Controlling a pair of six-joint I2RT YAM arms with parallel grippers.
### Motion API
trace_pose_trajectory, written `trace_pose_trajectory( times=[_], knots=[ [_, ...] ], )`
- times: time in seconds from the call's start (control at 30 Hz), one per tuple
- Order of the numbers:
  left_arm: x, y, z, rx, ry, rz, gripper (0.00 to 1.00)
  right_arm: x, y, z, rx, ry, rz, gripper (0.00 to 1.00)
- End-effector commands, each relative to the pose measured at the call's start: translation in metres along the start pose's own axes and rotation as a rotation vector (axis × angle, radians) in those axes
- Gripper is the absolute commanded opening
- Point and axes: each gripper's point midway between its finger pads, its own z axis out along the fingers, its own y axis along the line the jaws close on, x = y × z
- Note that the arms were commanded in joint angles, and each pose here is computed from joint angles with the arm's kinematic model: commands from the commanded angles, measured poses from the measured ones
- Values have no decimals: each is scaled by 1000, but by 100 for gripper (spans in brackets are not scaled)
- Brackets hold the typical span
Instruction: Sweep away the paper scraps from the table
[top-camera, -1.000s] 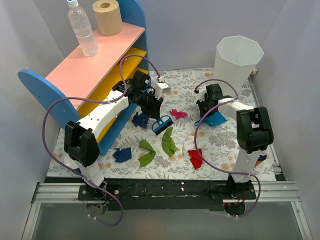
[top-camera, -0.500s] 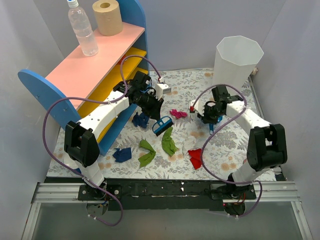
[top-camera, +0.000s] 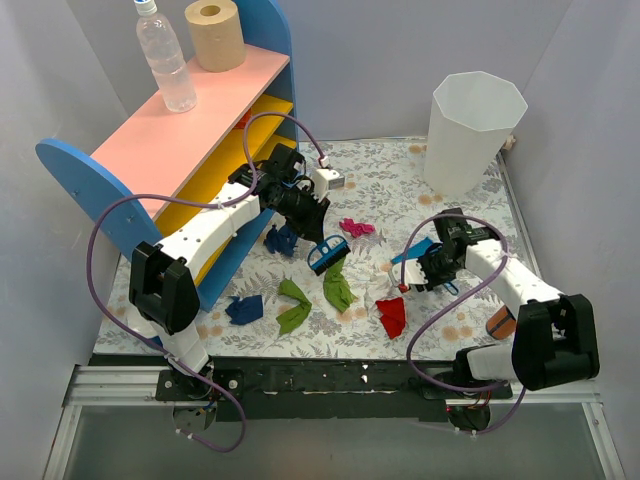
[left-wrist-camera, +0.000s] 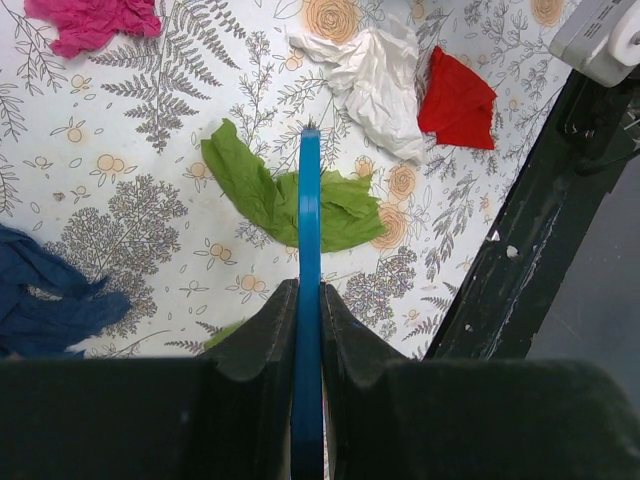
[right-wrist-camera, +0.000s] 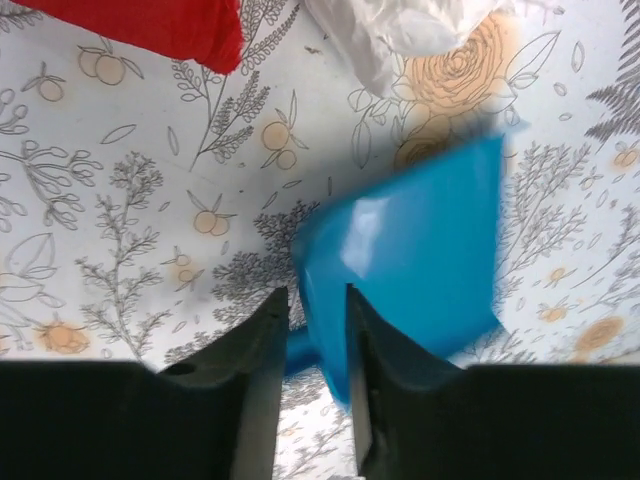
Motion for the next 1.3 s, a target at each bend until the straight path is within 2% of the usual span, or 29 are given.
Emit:
trace_pose_trajectory(
  times=[0.0,0.03,0.1,0.13,0.17,0.27,0.33,0.43,0.53,0.6,0.77,1.07,1.27],
  knots=[
    [-19,-11,-10,16,-56,33,0,-8,-44,-13,179,-45,19,82],
    [-17,-12,-9,14,-50,36,0,-12,-47,-17,202,-77,176,96],
    [-16,-13,-10,10,-51,38,0,-21,-69,-35,244,-128,336,93],
    [-15,-12,-10,6,-49,34,0,-25,-69,-41,222,-145,471,92],
    [-15,-12,-10,5,-50,37,0,-27,-67,-44,191,-146,537,91],
    [-14,-13,-9,8,-49,35,0,-29,-51,-47,51,-113,824,93],
    [-13,-13,-7,15,-46,33,0,-17,-43,-40,42,-49,965,90],
    [-11,-13,-7,18,-43,23,0,-5,-23,-32,58,11,1044,77],
    [-10,-14,-9,11,-42,16,0,16,-3,-28,112,127,1147,79],
    [-9,-15,-11,6,-44,19,0,25,6,-26,125,154,1199,79],
    [1,-12,-9,-14,-27,18,0,40,29,-16,100,229,1272,65],
    [0,-10,-7,-12,-26,20,0,40,50,3,21,216,1303,53],
    [-4,-6,-6,-26,-30,19,0,41,48,9,14,200,1285,52]
  ],
)
